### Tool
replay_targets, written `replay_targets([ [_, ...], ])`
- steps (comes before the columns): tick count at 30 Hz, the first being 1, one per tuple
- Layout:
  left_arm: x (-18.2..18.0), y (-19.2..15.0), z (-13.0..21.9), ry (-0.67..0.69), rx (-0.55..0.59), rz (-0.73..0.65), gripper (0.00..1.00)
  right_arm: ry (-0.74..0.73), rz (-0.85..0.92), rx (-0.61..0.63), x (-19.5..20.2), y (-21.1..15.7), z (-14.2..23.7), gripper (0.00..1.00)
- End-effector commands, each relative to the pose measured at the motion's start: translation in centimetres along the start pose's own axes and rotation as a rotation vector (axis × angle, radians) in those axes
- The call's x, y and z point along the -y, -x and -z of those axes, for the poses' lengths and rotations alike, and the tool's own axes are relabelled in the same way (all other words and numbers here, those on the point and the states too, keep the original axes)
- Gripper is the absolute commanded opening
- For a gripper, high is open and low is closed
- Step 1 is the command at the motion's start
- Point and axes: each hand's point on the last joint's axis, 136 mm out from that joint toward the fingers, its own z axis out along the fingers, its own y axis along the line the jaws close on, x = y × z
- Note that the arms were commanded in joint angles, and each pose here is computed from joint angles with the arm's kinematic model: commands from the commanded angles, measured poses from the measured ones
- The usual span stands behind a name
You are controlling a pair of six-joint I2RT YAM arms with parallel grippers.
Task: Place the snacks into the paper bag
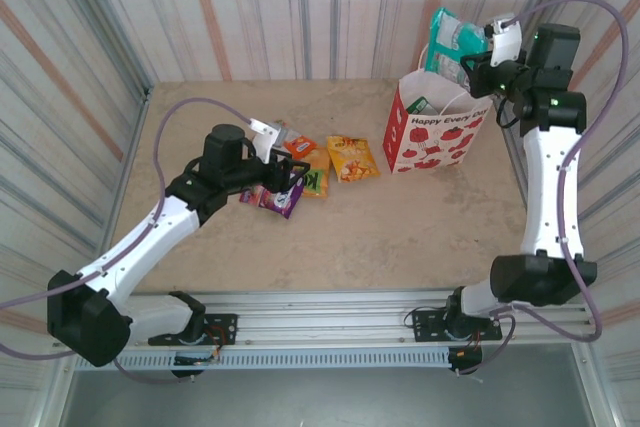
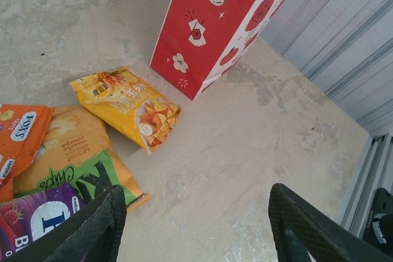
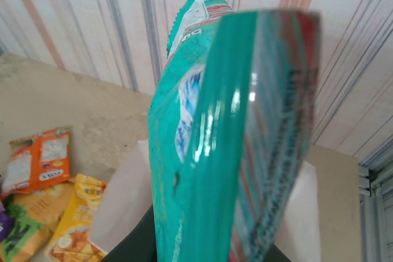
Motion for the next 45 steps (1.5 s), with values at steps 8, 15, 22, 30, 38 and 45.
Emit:
replay_targets([
  [8,-0.4,0.6,-0.7,0.005,-0.013,-0.015,0.64,0.099,0.085,-0.147,-0.6,-1.8,-1.8,0.14],
  [15,-0.5,0.5,-1.3,-0.002,-0.027,-0.004,0.63,0.11,0.103,-0.275,-0.7,-4.3,-3.7,0.17],
  [22,-0.6,0.4,-1.4,-0.001,-0.032,-0.002,0.63,0.094,0.116,-0.313,-0.8,-4.8,-4.3,0.21],
  [30,-0.6,0.3,-1.4,0.0,-0.033,-0.006,0.62,0.007,0.155,-0.374,-0.1,-5.3,-3.7,0.47],
  [38,-0.5,0.4,-1.3,0.0,-0.034,-0.002,0.62,-0.066,0.159,-0.334,0.3,-3.8,-2.4,0.5],
  [45,-1.0,-0.1,-1.4,0.022,-0.059,0.053,0.62,-0.014,0.144,-0.318,-3.0,-3.1,-1.1,0.51],
])
